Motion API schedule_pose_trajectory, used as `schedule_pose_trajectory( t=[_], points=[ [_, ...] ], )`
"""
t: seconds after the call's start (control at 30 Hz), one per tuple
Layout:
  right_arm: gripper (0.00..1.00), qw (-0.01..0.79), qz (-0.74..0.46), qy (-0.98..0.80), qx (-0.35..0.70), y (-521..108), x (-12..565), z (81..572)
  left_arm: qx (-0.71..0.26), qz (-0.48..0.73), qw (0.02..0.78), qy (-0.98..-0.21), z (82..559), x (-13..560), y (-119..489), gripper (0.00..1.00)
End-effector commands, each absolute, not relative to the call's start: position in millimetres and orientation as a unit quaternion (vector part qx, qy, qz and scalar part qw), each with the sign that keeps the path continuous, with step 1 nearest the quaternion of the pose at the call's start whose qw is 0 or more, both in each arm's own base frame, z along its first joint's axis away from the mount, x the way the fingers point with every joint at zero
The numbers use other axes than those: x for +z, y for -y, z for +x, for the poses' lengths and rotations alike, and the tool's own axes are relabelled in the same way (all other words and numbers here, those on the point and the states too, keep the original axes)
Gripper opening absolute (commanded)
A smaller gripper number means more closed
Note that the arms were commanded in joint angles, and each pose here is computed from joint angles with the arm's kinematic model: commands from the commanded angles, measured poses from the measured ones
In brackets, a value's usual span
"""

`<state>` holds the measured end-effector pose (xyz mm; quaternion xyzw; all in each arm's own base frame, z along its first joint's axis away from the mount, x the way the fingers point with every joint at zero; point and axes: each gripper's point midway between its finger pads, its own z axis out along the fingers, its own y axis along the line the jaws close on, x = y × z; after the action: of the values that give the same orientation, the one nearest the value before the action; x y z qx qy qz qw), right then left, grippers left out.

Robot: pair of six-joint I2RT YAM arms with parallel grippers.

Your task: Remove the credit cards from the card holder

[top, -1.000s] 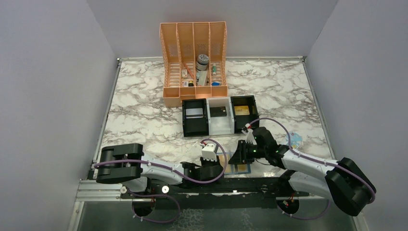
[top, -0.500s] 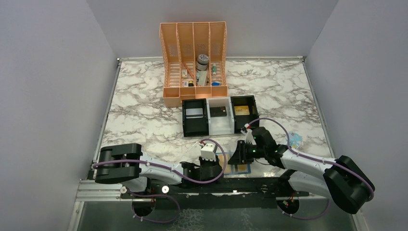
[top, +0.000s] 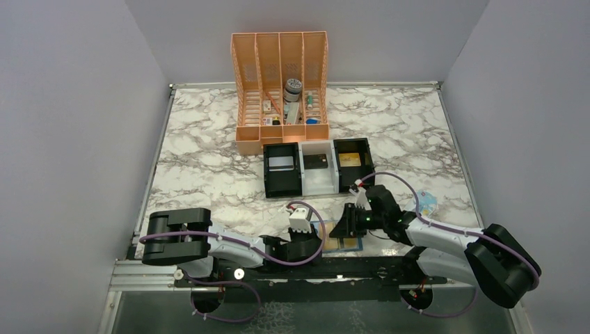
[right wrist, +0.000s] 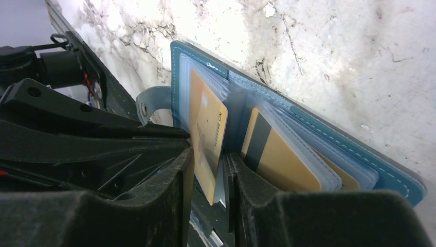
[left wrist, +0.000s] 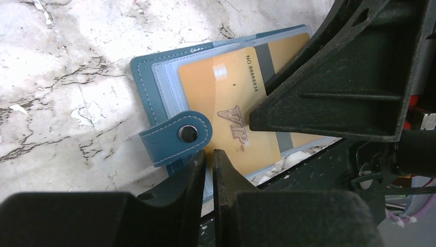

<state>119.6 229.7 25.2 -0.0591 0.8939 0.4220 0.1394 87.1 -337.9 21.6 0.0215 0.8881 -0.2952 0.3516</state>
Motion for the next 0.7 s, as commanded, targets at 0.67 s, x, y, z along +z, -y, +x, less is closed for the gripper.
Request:
schedule_pose_trajectory(
  t=[0.67],
  points=[
    [0.01,0.164,-0.051,-0.893,0.417,-219,37,115,-0.2,0.03,0.327,-0.923,83,-18,298,0.13]
  ],
)
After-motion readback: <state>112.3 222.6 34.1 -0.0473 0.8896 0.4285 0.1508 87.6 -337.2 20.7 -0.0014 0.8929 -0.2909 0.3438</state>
